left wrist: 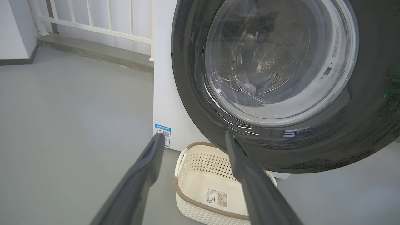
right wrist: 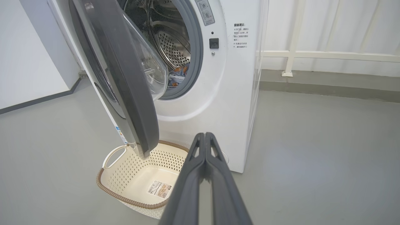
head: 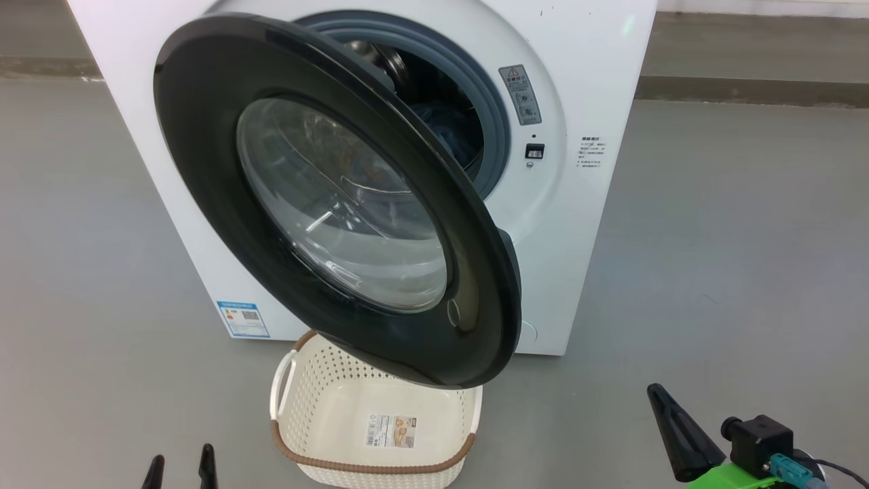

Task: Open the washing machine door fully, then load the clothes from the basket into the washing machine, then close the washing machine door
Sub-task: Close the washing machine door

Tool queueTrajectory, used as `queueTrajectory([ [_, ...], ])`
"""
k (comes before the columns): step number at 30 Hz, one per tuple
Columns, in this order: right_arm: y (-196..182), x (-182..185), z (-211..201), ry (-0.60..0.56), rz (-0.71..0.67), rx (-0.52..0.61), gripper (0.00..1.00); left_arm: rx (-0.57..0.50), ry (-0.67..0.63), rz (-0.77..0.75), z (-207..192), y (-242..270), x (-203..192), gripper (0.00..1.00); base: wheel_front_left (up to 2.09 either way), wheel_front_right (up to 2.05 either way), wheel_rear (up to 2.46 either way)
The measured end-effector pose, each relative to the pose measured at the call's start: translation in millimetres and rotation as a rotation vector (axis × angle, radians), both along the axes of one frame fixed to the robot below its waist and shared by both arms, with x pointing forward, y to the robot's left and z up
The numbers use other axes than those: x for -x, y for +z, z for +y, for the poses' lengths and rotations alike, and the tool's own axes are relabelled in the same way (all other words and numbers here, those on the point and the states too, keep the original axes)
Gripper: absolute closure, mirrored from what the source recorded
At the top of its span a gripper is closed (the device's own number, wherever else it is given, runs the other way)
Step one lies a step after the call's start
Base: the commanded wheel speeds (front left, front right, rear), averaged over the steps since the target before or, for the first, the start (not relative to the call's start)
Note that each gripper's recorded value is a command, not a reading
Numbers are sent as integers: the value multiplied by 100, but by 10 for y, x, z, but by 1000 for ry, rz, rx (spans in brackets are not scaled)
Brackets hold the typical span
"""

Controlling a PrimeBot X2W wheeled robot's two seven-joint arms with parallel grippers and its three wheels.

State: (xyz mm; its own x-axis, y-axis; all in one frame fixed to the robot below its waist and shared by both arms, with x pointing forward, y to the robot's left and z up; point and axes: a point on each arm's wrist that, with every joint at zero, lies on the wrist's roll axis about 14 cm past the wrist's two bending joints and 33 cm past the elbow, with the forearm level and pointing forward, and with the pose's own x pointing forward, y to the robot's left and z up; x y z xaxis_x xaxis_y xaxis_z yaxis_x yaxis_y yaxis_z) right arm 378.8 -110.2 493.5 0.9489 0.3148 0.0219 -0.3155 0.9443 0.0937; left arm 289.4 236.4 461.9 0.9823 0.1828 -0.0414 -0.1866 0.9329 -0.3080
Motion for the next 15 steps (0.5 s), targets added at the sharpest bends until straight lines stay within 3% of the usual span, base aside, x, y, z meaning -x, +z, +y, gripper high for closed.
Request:
queueTrajectory([
  [8, 281, -61, -60, -33, -77, -52, 100, 19, 2, 9, -5, -48, 59, 0, 0, 0, 0],
  [15, 1246, -209, 224, 45, -350, -126, 100, 27, 9, 0, 1, -20, 38, 0, 0, 0, 0],
])
